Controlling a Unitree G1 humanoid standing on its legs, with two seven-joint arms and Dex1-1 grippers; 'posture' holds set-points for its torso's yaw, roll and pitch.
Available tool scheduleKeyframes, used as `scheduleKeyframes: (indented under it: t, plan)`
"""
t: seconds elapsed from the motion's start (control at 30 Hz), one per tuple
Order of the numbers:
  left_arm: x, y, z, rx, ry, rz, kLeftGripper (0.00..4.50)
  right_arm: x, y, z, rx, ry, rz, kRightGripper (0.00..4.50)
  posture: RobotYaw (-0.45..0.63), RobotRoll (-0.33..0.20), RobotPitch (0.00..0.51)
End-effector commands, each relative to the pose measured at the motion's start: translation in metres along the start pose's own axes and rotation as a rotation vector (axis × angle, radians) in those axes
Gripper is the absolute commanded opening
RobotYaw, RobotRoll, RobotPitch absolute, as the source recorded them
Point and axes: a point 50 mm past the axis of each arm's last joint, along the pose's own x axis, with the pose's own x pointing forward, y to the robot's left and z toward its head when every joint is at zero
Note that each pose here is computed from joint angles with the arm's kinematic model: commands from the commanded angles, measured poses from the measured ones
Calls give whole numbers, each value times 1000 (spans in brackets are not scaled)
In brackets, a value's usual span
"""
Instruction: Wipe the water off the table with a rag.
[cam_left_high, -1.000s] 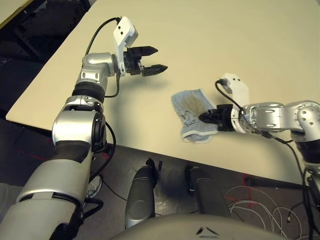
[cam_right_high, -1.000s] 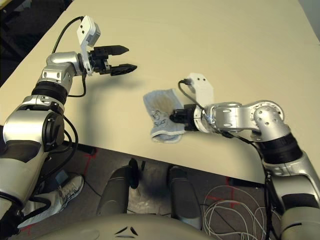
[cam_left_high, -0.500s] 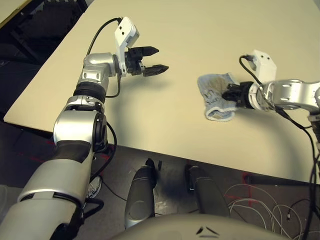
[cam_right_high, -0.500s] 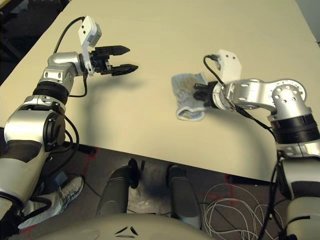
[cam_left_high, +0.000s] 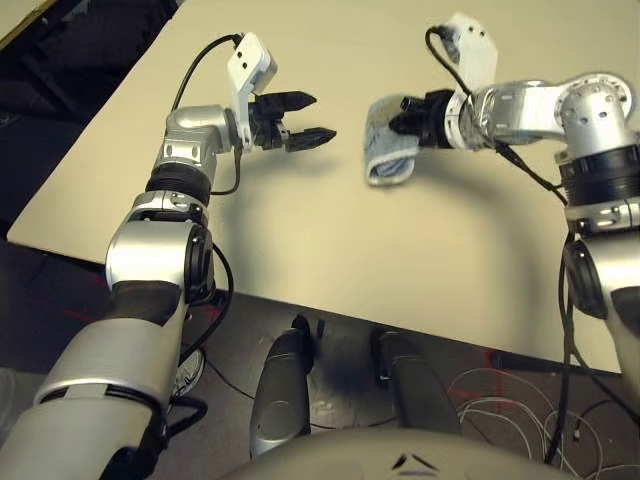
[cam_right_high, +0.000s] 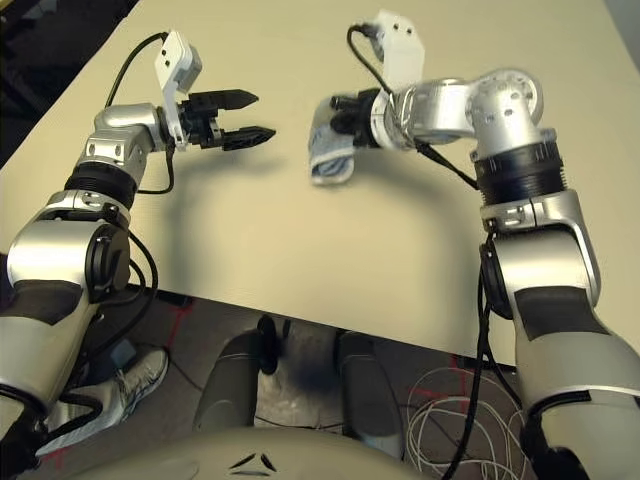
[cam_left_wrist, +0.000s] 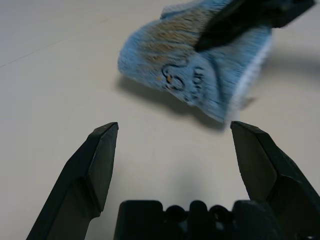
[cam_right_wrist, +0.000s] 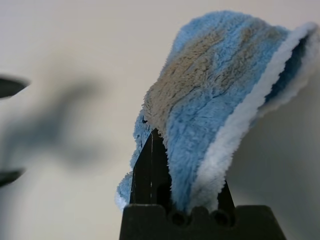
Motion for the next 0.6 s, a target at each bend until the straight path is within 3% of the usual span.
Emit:
scheduleKeyframes:
  t: [0.03,0.27,0.47,0.6]
  plan:
    - [-1,0,-1,-10,-4,3,4500,7,-20,-2,-7,2,-63,116,-40,0,240]
    - [-2,0,-3,-14,-4,6,4500,-4,-69,-27,31,111,-197,116,-40,0,244]
    - [-2,0,-3,-17,-2,9,4500,-42,-112,-30,86,139,-327,116,-55,0,242]
    - [0,0,-2,-18,-3,10,4500,-62,-124,-33,89,180,-358,116,-76,0,237]
